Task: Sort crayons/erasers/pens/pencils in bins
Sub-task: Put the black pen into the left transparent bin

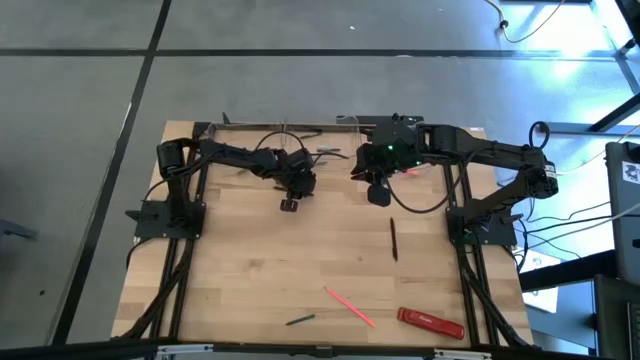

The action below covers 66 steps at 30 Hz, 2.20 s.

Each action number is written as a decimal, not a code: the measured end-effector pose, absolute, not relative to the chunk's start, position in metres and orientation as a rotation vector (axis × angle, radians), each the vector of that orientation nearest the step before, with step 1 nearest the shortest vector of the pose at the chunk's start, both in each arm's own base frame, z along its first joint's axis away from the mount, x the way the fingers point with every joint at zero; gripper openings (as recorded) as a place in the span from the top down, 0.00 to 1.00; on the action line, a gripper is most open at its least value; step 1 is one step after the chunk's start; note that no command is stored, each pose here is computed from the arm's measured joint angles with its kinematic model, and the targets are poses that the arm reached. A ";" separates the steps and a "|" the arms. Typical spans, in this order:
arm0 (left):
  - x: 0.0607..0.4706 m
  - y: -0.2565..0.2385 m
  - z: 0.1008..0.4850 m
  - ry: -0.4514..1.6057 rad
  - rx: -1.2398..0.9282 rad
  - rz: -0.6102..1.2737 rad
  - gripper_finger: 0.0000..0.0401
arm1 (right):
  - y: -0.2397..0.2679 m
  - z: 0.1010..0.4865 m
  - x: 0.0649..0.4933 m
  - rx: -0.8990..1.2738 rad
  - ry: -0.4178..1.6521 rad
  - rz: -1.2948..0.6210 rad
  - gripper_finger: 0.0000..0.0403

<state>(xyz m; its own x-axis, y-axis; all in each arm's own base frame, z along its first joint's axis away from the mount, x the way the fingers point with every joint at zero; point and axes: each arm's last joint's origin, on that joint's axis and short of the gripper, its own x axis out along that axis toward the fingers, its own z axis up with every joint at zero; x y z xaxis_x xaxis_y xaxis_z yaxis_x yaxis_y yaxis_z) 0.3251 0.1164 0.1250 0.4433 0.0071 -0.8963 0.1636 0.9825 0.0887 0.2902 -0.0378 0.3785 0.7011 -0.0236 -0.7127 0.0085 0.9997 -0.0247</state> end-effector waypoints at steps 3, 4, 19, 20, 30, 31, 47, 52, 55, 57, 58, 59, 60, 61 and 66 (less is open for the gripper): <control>0.325 0.116 0.125 1.111 0.172 -0.097 0.79 | -0.038 0.378 0.290 -0.019 0.794 -0.019 0.86; 0.325 0.116 0.125 1.113 0.171 -0.098 0.80 | -0.038 0.378 0.290 -0.019 0.794 -0.019 0.86; 0.325 0.109 0.127 1.116 0.087 -0.073 0.96 | -0.038 0.378 0.290 -0.018 0.794 -0.022 0.86; 0.324 0.107 0.129 1.116 0.076 -0.072 0.96 | -0.038 0.378 0.290 -0.018 0.794 -0.022 0.86; 0.307 0.085 0.192 1.009 0.034 -0.050 0.96 | -0.038 0.378 0.290 -0.019 0.796 -0.021 0.86; 0.303 0.083 0.202 0.990 0.034 -0.039 0.96 | -0.038 0.378 0.290 -0.018 0.796 -0.021 0.86; 0.210 0.120 0.293 0.926 0.164 0.564 0.96 | -0.038 0.379 0.290 -0.020 0.792 -0.019 0.86; 0.194 0.149 0.279 1.053 0.069 0.663 0.96 | -0.038 0.379 0.290 -0.020 0.791 -0.020 0.86; 0.191 0.170 0.265 1.112 0.003 0.709 0.96 | -0.038 0.379 0.291 -0.020 0.790 -0.020 0.86; 0.190 0.184 0.252 1.162 -0.039 0.708 0.96 | -0.038 0.379 0.291 -0.020 0.790 -0.020 0.86; 0.189 0.189 0.245 1.189 -0.057 0.706 0.96 | -0.038 0.379 0.291 -0.020 0.790 -0.020 0.86; 0.189 0.194 0.239 1.211 -0.073 0.705 0.96 | -0.038 0.379 0.291 -0.020 0.790 -0.020 0.86; 0.190 0.198 0.233 1.229 -0.089 0.699 0.96 | -0.038 0.379 0.291 -0.020 0.790 -0.020 0.86; 0.191 0.201 0.228 1.245 -0.104 0.687 0.96 | -0.038 0.379 0.291 -0.020 0.790 -0.020 0.86; 0.199 0.211 0.205 1.308 -0.111 0.627 0.96 | -0.038 0.379 0.291 -0.021 0.790 -0.019 0.86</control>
